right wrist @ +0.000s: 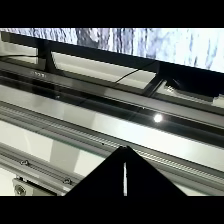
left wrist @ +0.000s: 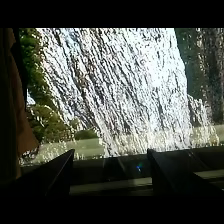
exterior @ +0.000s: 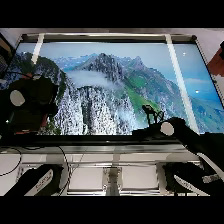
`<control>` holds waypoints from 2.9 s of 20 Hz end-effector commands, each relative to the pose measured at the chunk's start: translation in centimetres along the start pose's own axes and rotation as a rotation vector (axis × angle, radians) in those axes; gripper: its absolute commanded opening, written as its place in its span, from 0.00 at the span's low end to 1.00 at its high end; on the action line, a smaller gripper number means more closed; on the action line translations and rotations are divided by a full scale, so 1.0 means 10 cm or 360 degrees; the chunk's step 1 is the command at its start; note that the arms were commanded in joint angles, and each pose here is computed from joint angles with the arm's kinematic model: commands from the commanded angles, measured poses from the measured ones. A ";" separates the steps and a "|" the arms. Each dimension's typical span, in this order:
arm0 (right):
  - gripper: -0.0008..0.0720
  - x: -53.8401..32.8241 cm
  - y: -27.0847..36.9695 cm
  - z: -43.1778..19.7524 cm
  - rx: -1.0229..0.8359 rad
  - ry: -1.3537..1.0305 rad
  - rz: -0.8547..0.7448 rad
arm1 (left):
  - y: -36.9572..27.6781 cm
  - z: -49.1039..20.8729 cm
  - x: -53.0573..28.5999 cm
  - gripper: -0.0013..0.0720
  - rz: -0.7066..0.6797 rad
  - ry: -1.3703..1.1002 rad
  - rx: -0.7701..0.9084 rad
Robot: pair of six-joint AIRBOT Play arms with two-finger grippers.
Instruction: Fold the clothes and pants, and hang the long-sleeved shirts on hangers.
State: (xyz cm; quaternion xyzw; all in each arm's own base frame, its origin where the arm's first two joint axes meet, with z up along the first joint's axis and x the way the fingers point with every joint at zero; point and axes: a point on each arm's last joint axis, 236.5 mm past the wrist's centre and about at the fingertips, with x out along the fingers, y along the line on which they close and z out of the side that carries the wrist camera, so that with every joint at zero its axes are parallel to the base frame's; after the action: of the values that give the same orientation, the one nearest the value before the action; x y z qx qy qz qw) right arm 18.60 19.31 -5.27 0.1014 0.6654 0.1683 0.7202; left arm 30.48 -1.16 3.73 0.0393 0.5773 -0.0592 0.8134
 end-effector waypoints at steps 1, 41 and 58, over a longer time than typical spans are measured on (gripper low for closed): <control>0.04 0.00 0.01 0.03 0.0002 -0.0023 0.0007 | 0.01 0.09 0.02 0.71 0.0003 -0.0051 -0.0002; 0.04 -0.01 0.04 0.22 -0.0028 -0.0150 0.0028 | 1.34 -0.45 0.17 0.07 0.0838 0.0699 0.0455; 0.70 -1.22 1.23 0.81 -0.1491 -0.0574 0.0192 | -1.21 0.43 -1.22 0.07 0.0011 -0.0065 0.1465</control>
State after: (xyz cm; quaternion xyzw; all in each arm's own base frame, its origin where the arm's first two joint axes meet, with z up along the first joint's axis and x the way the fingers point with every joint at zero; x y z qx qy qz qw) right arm 24.53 24.95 10.01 -0.1529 0.4148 0.4444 0.7791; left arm 29.56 -11.79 16.12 0.3827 0.4867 -0.2929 0.7286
